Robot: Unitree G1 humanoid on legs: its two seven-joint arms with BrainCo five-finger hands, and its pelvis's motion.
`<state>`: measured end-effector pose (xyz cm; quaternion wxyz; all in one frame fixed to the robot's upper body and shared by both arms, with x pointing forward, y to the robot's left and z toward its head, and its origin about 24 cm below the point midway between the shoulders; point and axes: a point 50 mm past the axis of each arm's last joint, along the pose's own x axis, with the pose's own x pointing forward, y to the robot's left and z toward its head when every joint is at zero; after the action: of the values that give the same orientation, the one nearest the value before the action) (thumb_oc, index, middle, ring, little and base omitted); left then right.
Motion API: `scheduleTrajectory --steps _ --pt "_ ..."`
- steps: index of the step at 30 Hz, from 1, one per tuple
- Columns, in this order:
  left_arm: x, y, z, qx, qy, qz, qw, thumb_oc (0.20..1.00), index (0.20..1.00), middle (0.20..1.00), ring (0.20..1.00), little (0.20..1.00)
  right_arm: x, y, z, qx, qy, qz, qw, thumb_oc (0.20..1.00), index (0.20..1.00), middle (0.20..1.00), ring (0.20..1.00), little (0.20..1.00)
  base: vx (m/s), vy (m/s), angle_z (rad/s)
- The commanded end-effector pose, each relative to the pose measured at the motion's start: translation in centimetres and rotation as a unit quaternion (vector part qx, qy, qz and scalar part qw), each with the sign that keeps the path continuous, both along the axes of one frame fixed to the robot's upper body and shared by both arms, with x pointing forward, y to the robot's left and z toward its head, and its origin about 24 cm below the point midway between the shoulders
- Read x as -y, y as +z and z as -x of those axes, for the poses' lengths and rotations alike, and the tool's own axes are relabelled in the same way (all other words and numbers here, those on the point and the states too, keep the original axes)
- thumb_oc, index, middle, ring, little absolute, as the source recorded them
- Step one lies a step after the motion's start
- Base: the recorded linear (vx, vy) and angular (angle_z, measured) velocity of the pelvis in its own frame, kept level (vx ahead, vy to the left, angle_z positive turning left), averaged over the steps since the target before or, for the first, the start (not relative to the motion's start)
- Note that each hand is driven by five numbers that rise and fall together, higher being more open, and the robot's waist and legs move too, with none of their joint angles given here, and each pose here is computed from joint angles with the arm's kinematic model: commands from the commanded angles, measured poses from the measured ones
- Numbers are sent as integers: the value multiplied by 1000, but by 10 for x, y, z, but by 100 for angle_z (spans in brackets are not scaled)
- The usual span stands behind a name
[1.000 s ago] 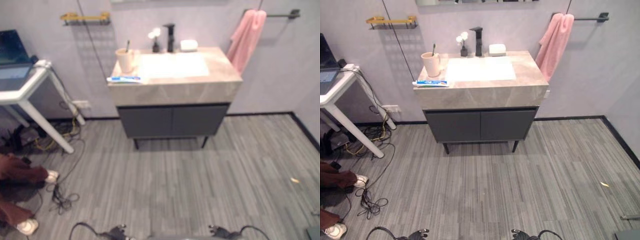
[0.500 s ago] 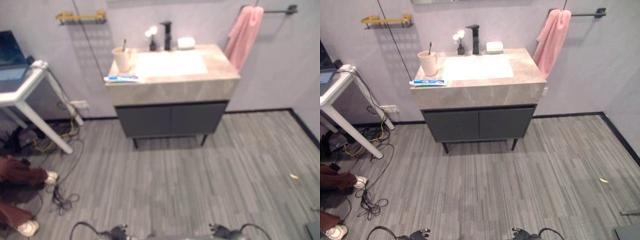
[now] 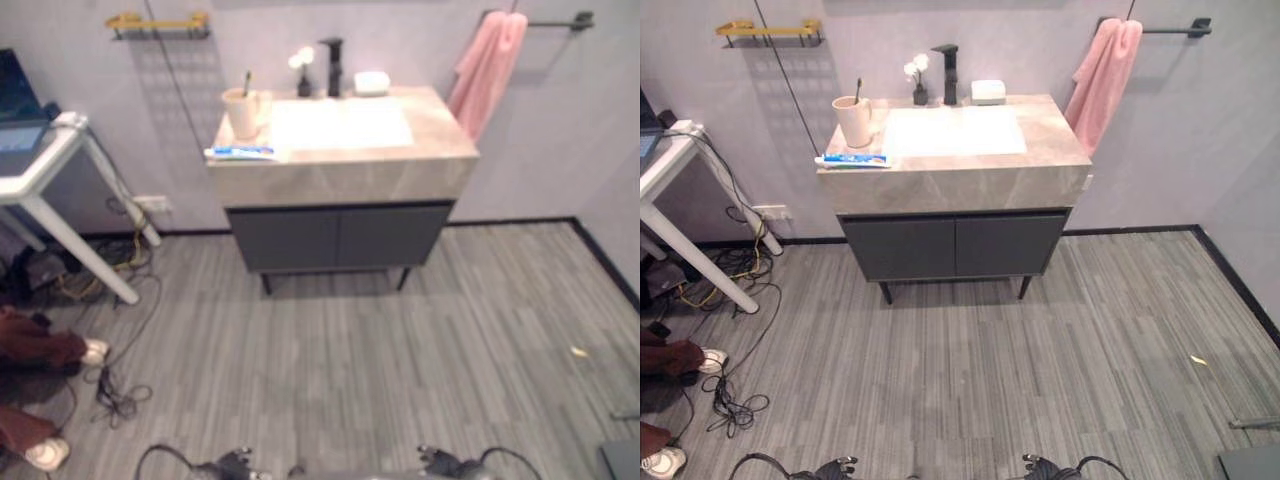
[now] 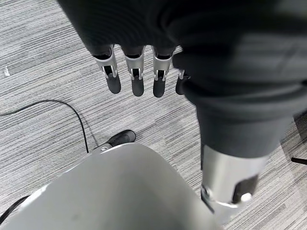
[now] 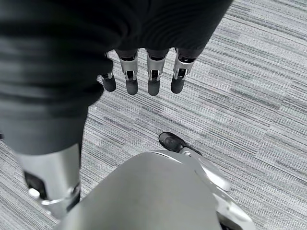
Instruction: Put brush and paste in cup on sink, flatten towel.
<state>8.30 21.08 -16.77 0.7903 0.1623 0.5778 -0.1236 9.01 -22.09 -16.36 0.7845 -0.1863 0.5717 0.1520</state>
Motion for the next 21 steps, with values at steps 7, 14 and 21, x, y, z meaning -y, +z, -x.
scheduleTrajectory --steps 7,14,21 --pt "2 -3 11 -31 -30 -14 999 1000 1000 1000 1000 1000 -6 -5 16 -36 23 2 999 1000 1000 1000 1000 1000 0 0 0" --pt "1 -3 12 -32 -30 -15 999 1000 1000 1000 1000 1000 -4 -4 13 -33 24 5 999 1000 1000 1000 1000 1000 0 0 0" --pt "-2 -3 11 -30 -27 -19 999 1000 1000 1000 1000 1000 -3 -4 13 -34 29 7 999 1000 1000 1000 1000 1000 -5 -39 1"
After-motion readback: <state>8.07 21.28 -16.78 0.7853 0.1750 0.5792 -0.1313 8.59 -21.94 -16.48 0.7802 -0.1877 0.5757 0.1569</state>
